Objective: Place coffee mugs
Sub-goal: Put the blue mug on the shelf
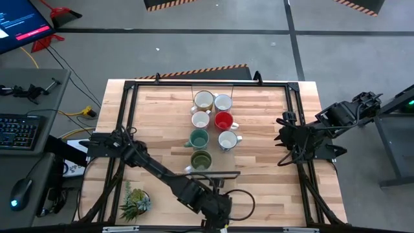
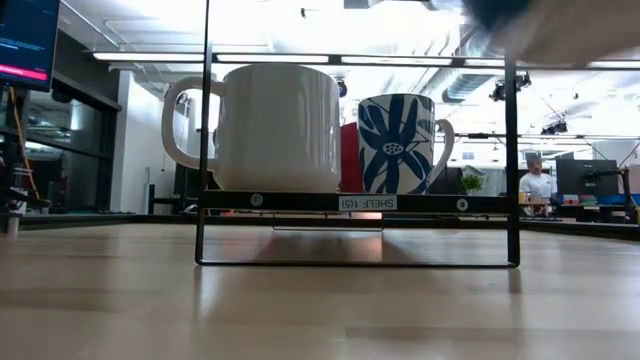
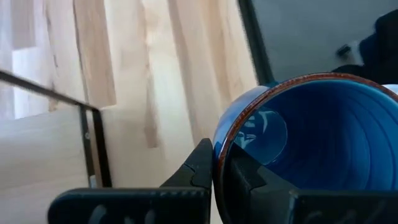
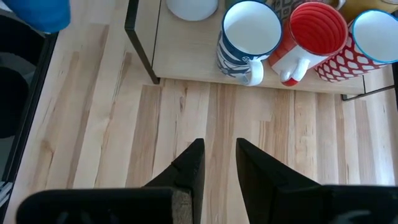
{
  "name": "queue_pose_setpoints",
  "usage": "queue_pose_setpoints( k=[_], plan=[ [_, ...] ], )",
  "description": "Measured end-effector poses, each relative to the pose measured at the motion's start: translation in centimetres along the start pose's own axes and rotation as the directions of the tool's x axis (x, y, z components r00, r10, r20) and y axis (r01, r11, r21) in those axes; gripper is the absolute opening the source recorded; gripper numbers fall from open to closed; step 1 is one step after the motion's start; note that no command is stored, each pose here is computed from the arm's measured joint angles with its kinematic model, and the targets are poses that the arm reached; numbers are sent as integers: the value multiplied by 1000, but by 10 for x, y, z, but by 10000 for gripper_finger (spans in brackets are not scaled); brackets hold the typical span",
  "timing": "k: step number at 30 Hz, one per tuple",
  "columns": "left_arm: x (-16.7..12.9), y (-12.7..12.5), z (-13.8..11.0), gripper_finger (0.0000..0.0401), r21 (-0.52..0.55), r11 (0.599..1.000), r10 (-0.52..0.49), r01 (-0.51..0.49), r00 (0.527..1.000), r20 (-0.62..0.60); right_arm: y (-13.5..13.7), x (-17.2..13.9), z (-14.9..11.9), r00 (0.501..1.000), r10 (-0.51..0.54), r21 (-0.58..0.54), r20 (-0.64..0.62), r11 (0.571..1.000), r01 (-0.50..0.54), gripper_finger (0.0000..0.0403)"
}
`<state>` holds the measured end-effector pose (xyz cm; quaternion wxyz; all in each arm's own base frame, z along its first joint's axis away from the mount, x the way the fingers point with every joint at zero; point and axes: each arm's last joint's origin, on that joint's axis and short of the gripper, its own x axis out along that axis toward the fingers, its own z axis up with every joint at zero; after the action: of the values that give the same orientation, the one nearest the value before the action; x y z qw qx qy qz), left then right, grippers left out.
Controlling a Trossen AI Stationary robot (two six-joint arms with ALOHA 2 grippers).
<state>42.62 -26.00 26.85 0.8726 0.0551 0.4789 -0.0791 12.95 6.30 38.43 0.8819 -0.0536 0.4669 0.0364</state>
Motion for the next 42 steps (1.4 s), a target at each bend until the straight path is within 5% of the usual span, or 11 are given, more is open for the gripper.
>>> queue_pose_setpoints(
  k=[42],
  plan=[
    [50, 13, -9, 4, -3, 1000, -25, 25, 993, -116, 0, 0, 0, 1000, 1, -7, 3, 1000, -1, 71]
  ],
)
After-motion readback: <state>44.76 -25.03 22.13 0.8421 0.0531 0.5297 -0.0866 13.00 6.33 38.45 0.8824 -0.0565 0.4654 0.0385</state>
